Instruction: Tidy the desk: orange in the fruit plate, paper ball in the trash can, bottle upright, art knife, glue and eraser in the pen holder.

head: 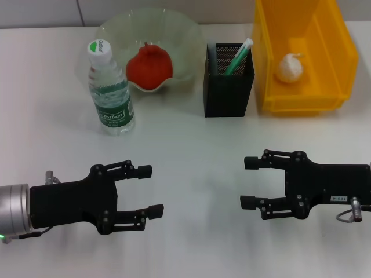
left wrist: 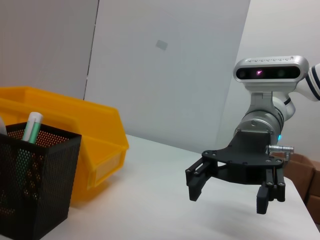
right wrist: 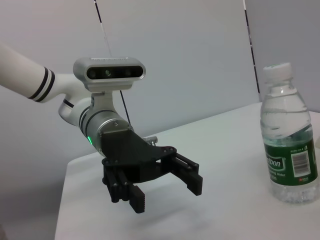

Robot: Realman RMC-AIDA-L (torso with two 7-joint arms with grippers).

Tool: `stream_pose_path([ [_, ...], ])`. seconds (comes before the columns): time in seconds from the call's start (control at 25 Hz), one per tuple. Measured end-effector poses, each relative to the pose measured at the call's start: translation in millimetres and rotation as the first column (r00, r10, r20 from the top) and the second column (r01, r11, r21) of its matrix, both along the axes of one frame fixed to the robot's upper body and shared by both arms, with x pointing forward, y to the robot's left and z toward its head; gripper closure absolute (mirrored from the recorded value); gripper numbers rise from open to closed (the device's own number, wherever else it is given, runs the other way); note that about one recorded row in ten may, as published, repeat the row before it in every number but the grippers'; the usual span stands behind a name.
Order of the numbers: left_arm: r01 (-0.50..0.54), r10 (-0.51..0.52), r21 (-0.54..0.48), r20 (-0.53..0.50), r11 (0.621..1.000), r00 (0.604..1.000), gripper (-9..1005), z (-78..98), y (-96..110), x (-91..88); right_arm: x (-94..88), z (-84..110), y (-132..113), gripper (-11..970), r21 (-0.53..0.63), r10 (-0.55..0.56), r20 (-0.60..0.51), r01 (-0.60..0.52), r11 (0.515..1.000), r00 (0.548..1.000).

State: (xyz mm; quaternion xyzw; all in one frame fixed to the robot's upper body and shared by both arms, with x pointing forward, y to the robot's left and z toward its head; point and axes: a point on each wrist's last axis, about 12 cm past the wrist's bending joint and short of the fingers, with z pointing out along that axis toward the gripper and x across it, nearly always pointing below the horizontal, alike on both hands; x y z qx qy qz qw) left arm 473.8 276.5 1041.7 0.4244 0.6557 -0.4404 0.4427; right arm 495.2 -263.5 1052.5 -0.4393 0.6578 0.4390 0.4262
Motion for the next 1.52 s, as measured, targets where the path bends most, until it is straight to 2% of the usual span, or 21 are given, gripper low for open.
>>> stream_pose_path([
  [1.52, -0.001, 0.001, -0.001, 0.004, 1.000, 1.000, 185, 0.1, -0.3, 0.2, 0.6, 0.5, 0.5, 148, 0.000, 0.002, 0.002, -0.002, 1.000, 1.000],
])
